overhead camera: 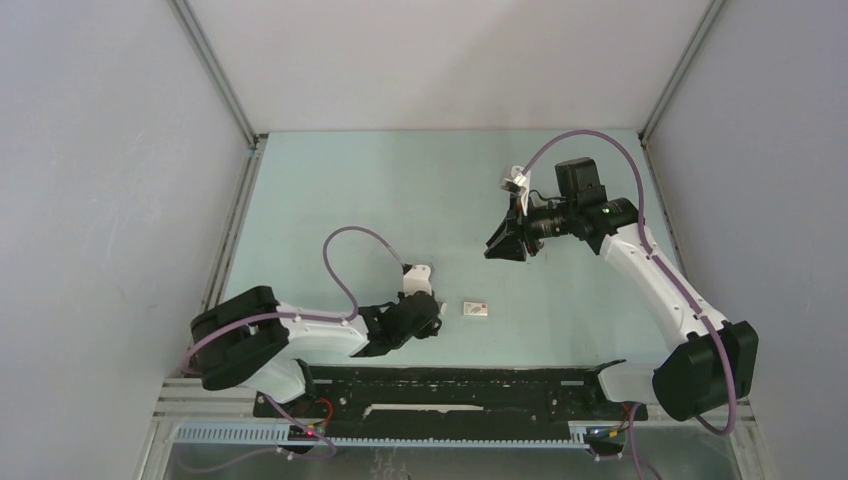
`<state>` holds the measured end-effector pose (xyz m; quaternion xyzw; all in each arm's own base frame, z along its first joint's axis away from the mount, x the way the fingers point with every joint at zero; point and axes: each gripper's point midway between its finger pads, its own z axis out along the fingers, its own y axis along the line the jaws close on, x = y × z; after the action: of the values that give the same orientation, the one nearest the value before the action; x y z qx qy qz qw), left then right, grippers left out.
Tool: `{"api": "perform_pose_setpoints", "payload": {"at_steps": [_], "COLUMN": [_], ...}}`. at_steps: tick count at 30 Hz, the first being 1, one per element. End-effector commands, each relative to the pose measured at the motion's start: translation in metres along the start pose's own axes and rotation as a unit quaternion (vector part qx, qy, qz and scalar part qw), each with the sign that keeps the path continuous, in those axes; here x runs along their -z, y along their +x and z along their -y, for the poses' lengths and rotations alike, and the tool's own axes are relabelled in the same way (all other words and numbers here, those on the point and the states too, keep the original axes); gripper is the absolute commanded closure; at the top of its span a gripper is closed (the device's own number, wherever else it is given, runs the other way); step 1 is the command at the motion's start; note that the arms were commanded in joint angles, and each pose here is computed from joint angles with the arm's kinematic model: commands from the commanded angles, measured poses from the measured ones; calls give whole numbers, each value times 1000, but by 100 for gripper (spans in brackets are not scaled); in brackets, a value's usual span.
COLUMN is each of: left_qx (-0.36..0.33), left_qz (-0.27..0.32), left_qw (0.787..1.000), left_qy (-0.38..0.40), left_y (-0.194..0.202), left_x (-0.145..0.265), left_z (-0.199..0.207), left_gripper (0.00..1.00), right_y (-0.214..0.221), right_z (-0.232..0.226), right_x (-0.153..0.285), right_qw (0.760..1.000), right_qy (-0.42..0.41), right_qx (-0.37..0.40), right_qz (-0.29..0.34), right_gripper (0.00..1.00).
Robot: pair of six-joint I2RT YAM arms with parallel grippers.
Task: Unload the staples from the stapler
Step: Close the staple box at the center of the board.
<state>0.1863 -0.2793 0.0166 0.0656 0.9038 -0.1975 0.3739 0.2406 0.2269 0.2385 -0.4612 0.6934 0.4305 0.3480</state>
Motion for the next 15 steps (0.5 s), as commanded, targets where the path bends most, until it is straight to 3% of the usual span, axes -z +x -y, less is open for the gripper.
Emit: {"api": "perform_pose_setpoints", "payload": {"at_steps": [1,9,15], "left_qx": [6,5,-19], "left_qz": [5,12,4], "left_qw": [1000,999,1000], "left_qy": [-24,-40,0], "left_y": [-4,-7,-10], "left_x": [-7,-9,0], "left_z": [3,-1,12], "left_gripper": [94,94,92], "right_y": [-5,-5,-5], "right_z": [-5,-6,-6], "right_x": [3,4,4], "right_qw": [1000,1000,1000], "right_qy": [-3,-4,-4], "right_qx": [18,18,19], "right_qz": [7,8,9], "right_gripper": [58,58,58]}}
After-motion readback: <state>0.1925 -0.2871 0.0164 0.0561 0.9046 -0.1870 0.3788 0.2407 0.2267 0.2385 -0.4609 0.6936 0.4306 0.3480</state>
